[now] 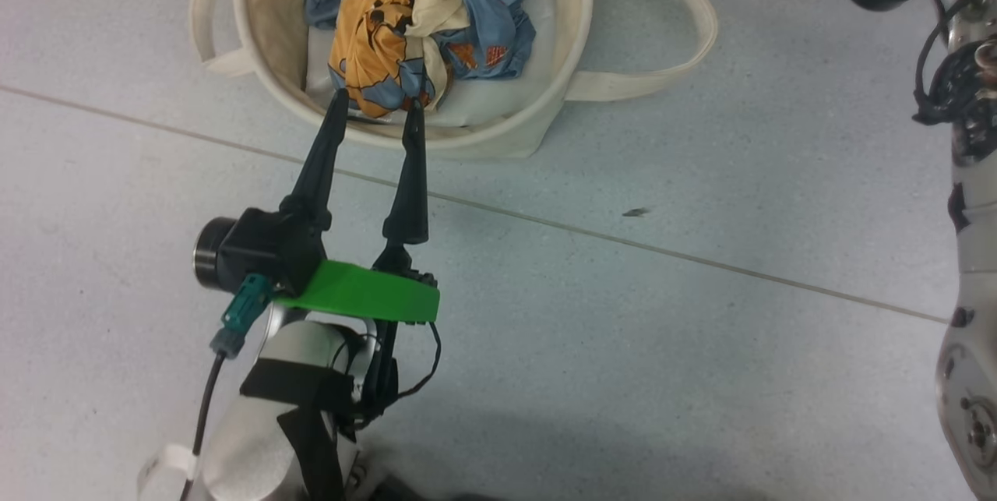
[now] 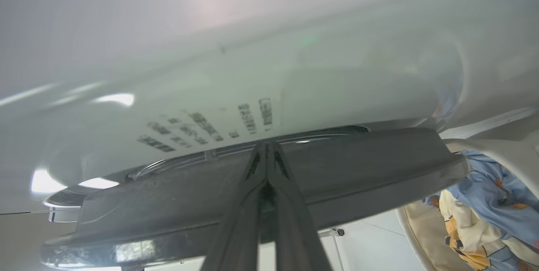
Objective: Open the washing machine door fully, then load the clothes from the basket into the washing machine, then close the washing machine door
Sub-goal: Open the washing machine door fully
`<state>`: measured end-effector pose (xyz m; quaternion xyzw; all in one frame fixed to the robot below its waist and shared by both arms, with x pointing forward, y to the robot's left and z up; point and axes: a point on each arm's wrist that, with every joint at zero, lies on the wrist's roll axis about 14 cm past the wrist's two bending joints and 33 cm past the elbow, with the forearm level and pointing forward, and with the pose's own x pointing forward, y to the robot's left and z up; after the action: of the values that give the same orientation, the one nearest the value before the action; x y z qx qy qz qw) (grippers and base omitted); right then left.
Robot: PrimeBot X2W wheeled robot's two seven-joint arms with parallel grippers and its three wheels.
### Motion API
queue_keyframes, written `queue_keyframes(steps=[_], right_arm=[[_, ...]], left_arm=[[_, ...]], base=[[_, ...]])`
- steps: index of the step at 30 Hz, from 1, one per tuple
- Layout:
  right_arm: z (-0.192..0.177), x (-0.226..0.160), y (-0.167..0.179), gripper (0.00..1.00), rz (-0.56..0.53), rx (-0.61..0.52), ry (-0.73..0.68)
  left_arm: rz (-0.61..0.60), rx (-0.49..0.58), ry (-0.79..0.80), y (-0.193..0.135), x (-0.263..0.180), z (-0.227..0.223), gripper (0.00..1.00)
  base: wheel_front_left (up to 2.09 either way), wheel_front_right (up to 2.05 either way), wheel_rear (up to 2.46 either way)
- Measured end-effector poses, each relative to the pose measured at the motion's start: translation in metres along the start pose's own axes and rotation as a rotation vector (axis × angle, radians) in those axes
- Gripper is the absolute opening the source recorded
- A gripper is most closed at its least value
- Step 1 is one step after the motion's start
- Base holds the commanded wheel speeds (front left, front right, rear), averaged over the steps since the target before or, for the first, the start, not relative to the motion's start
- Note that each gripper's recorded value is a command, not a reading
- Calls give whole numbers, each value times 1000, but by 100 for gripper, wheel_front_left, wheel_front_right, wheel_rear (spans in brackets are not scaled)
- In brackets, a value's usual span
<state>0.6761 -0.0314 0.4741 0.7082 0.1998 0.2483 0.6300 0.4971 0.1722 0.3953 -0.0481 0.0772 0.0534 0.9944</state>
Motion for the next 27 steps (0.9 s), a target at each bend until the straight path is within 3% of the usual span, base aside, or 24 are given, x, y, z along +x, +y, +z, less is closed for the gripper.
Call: queue_keyframes(steps=[15, 27], right_arm=[[-14, 9, -23, 0, -23, 114, 140], [-54, -4, -15, 0, -55, 104, 257]], left_arm=[[14, -5, -13, 4, 9, 2, 100], [17, -11, -59, 5, -1, 27, 100]], base=[[0, 0, 0], [0, 0, 0]])
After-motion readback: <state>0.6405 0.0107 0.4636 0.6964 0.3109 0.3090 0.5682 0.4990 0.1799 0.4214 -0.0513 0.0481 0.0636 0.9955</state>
